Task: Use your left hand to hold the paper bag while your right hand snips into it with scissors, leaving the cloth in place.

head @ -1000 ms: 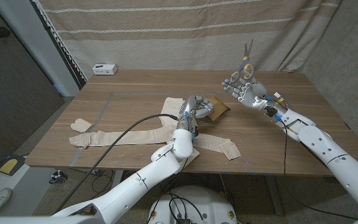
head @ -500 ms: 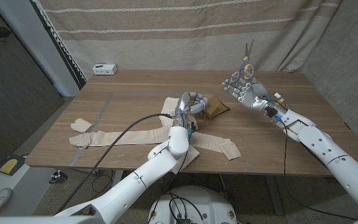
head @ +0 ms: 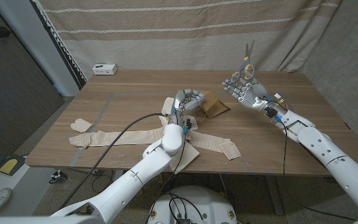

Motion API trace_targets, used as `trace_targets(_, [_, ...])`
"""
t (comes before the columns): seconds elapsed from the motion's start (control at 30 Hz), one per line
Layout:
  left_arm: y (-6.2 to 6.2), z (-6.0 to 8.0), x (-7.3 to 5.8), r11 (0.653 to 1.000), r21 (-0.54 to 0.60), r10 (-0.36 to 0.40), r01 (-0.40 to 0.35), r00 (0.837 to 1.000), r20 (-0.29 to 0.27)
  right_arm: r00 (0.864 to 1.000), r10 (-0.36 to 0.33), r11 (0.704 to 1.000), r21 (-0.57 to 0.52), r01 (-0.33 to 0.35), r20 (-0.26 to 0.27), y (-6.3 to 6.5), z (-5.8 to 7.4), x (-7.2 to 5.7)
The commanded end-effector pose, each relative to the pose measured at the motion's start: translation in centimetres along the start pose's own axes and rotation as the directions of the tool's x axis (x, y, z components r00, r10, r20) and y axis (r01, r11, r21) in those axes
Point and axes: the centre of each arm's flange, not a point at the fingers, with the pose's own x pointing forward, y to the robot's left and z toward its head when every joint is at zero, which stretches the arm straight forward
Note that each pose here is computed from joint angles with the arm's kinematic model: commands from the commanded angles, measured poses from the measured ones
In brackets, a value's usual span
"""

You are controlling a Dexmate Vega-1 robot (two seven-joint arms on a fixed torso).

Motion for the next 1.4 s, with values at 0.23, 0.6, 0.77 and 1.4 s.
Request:
trace_targets(0.23, [2.4, -0.1, 1.4, 0.988, -0.152, -0.004, 0.008, 1.000, 0.024, 1.000, 0.003, 1.000, -0.003, -0.003, -0.001, 0.0, -0.1, 0.3])
trace_targets(0.6, [4.2, 0.2, 2.8, 0.969, -0.246, -0.019, 0.026, 0.999, 0.033, 1.000, 0.006, 1.000, -0.002, -0.006, -0.001, 0.0, 0.0, 0.4])
trace_targets(0.77, [4.7, 0.3, 3.5, 0.963, -0.265, -0.047, 0.057, 0.998, 0.043, 1.000, 0.006, 1.000, -0.006, -0.006, -0.003, -0.1, 0.1, 0.4])
trace_targets(1.4, [5.4, -0.2, 6.2, 0.907, -0.400, -0.116, 0.129, 0.992, 0.056, 1.000, 0.008, 1.000, -0.004, -0.008, -0.003, -0.2, 0.2, 0.1])
